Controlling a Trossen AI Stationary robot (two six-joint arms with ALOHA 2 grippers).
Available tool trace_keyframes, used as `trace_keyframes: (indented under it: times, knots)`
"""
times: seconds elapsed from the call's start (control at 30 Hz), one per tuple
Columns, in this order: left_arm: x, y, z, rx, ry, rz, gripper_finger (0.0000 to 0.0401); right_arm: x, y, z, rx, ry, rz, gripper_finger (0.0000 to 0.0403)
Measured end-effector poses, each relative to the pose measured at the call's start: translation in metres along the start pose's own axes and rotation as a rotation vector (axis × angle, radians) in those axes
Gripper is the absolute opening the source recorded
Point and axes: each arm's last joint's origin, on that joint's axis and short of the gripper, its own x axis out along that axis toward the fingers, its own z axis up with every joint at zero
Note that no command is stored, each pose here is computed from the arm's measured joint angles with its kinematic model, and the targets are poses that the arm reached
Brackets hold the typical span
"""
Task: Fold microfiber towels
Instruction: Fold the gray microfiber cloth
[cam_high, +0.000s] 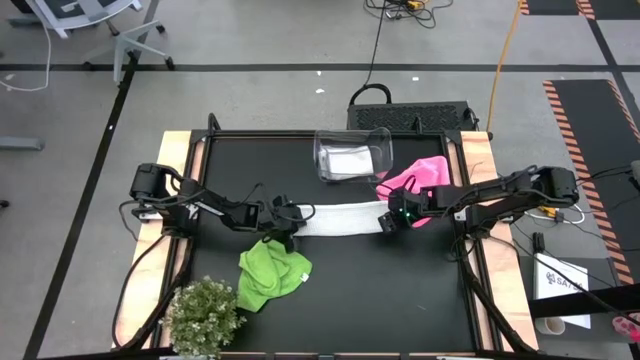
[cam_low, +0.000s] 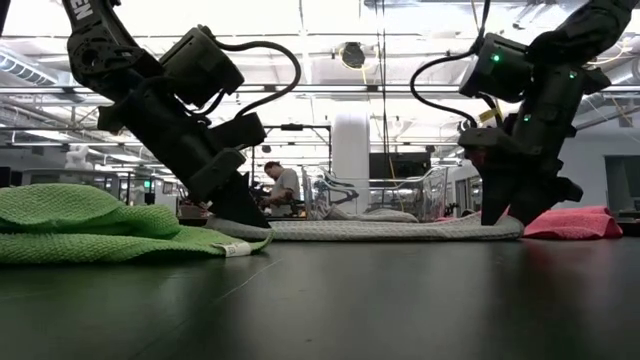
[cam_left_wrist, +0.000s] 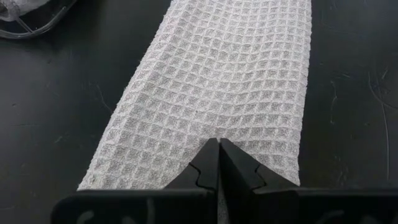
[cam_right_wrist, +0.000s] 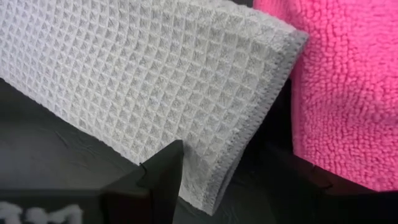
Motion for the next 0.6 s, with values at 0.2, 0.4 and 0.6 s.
trace_keyframes:
  times: [0.2,0.4,0.6]
  knots:
    - [0.0,-0.0001,0.0004,-0.001,-0.005,-0.001,0.0019,0.0008,-0.0002,0.0005,-0.009,-0.019,-0.006,0.0168]
    - [0.0,-0.0001,0.0005,-0.004,-0.005,-0.002,0.0019,0.0013,-0.0013,0.0003,-0.012,-0.024,-0.018,0.0087]
    - [0.0001,-0.0002,0.0006,-0.005,-0.006,-0.002,0.0019,0.0014,-0.0003,0.0009,-0.038,-0.028,-0.008,0.0009]
